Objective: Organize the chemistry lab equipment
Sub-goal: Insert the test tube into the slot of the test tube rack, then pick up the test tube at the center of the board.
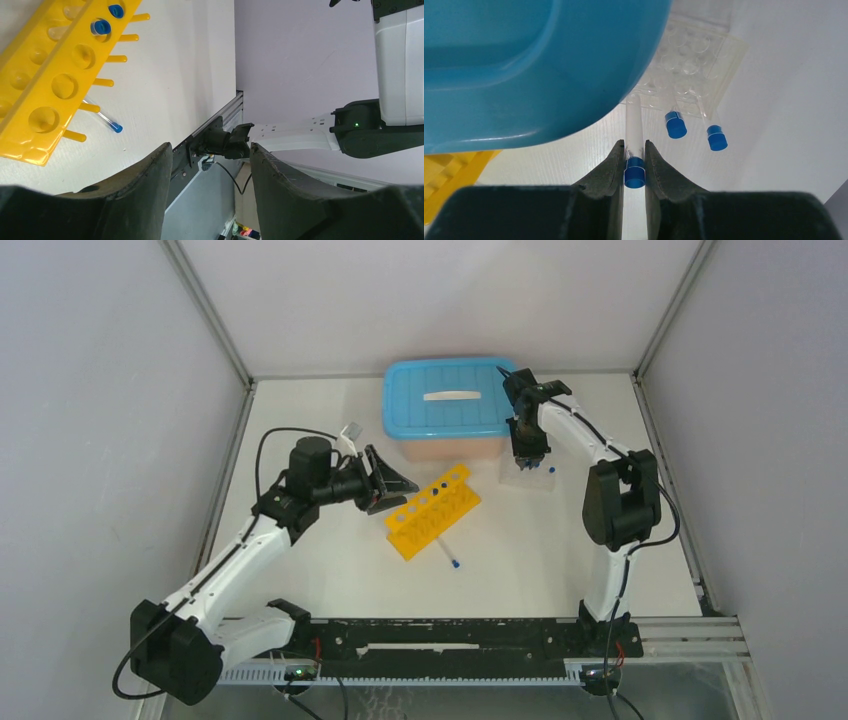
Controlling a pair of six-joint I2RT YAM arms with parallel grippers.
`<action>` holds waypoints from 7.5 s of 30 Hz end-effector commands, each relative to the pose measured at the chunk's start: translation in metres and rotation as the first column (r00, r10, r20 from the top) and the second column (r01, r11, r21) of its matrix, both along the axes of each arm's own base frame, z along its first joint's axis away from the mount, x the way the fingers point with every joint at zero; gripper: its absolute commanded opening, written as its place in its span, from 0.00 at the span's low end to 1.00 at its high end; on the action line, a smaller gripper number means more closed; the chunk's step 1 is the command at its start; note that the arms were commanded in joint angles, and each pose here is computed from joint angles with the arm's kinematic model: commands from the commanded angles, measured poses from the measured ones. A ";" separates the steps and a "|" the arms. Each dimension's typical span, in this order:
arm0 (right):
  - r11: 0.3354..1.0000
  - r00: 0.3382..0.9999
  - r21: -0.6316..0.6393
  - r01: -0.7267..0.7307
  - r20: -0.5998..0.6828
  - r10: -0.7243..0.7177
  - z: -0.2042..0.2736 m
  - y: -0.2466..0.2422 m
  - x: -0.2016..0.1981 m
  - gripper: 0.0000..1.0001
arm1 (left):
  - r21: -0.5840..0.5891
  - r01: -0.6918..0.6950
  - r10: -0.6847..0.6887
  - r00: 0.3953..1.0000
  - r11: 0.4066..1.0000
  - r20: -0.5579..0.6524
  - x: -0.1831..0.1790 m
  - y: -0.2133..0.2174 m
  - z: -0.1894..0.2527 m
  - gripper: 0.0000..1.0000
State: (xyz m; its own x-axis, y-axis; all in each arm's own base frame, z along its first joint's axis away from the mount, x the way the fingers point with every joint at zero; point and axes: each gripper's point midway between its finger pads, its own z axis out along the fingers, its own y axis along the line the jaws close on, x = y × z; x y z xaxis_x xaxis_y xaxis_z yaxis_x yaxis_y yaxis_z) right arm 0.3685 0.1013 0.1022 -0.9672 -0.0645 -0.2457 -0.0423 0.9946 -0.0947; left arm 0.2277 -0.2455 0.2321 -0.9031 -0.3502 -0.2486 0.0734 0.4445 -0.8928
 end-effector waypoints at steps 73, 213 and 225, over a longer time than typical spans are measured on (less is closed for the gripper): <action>1.000 1.000 0.022 -0.002 -0.004 0.002 -0.014 0.000 0.011 0.33 | -0.069 0.020 -0.013 0.994 0.997 0.106 0.017 -0.001 0.036 0.62; 0.652 0.655 0.329 -0.683 0.670 0.348 0.066 0.162 -0.229 0.18 | -0.141 -0.003 0.023 0.990 0.990 0.137 -0.029 0.015 0.042 0.73; 0.571 0.573 0.306 -0.762 0.728 0.375 0.128 0.168 -0.211 0.19 | -0.171 0.149 -0.124 0.981 0.974 0.149 -0.034 -0.009 0.062 0.71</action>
